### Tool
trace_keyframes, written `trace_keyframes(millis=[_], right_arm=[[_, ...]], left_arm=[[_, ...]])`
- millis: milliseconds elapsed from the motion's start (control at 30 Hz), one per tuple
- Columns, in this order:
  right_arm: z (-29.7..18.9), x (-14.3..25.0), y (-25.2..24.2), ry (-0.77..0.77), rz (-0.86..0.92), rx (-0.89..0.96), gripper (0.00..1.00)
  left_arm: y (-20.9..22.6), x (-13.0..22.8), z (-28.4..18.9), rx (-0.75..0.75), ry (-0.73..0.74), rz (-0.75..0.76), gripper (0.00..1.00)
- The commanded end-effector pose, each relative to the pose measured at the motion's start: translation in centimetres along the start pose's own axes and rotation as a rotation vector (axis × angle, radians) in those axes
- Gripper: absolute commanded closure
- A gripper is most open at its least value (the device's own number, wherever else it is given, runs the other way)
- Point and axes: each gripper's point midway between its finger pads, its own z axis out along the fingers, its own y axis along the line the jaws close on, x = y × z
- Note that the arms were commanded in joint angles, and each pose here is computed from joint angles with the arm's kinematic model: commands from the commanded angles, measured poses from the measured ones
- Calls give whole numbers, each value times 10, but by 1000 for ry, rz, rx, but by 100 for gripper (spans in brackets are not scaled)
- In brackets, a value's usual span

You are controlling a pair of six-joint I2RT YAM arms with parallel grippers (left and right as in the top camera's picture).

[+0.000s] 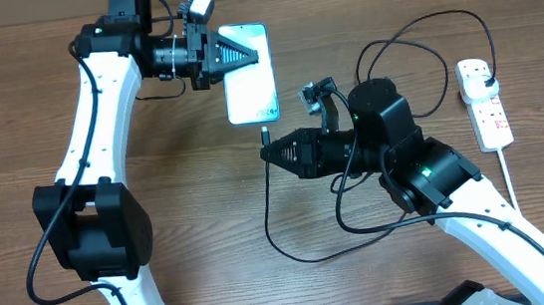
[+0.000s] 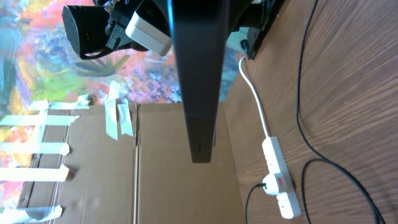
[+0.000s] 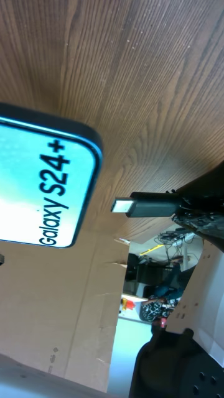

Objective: Plug charger to phone and switch on socket
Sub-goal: 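Push the plug up into the phone's port held by the left gripper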

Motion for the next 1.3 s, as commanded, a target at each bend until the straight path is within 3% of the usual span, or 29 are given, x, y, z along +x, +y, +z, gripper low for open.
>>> trace_keyframes(millis=[0,1267], right_arm=[[1,0,1,-2,5,10,96],[2,-1,-1,-8,23,19,96]], left_arm=[[-18,6,7,34,26,24,96],[-16,11,21,13,51,28,96]])
